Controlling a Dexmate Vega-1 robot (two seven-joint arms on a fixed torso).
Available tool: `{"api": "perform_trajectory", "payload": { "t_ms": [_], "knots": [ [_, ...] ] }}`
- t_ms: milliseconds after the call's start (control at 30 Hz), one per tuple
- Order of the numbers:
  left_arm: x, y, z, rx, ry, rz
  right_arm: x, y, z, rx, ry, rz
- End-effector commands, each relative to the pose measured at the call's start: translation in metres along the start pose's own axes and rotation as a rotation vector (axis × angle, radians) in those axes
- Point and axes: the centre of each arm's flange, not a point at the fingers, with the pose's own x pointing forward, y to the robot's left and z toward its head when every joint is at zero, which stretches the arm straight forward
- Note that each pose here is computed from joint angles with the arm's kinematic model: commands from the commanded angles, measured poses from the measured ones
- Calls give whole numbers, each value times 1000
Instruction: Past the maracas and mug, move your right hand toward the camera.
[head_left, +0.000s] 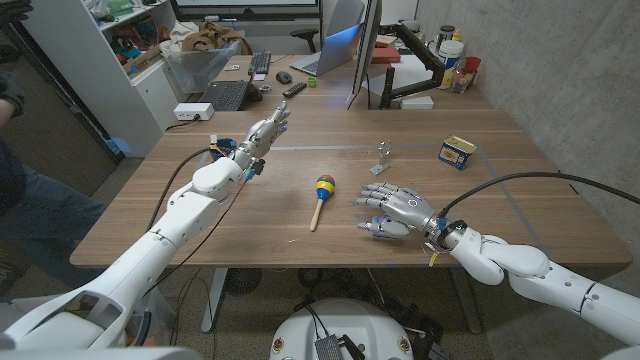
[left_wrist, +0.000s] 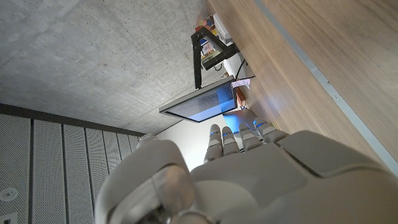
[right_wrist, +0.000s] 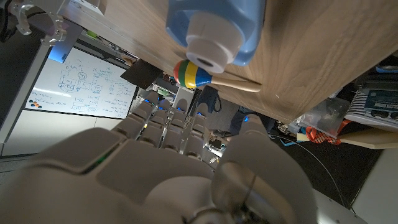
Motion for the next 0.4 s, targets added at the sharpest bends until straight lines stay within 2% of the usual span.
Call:
{"api": "perform_trajectory", "payload": {
  "t_ms": [33, 400],
  "knots": [
    [0, -1, 0, -4, -3, 7, -3, 8, -2, 22, 19, 25],
    [0, 1, -5, -9, 7, 11, -5, 7, -5, 39, 32, 24]
  ]
}}
